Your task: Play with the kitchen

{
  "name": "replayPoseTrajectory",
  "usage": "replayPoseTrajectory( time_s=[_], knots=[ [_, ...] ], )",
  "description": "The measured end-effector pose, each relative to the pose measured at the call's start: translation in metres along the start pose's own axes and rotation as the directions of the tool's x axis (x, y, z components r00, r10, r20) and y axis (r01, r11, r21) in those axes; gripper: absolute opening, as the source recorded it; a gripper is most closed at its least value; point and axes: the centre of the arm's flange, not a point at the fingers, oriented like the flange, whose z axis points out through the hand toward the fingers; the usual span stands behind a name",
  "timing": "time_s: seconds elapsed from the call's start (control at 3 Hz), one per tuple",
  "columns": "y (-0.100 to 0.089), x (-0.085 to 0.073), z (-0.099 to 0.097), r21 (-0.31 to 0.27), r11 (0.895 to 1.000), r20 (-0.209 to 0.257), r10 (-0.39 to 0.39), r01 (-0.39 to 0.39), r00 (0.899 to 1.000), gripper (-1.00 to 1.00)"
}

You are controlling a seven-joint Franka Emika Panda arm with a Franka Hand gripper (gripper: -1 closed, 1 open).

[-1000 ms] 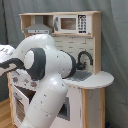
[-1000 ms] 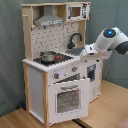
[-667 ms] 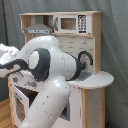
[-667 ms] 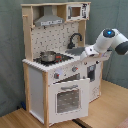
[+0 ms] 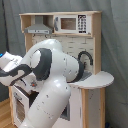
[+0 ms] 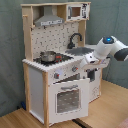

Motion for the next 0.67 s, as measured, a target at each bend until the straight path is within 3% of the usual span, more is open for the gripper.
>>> replayPoseTrajectory(
  time_s=[0.33,0.67],
  knots=[
    [0.0044,-0.005,0.0117,0.005,1.0,-0.021,0.007,-0.007,1.0,1.0],
    [0.0057,-0.0065,0.0141,0.006,1.0,-0.026,0.01,-0.009,1.0,-1.0]
  ],
)
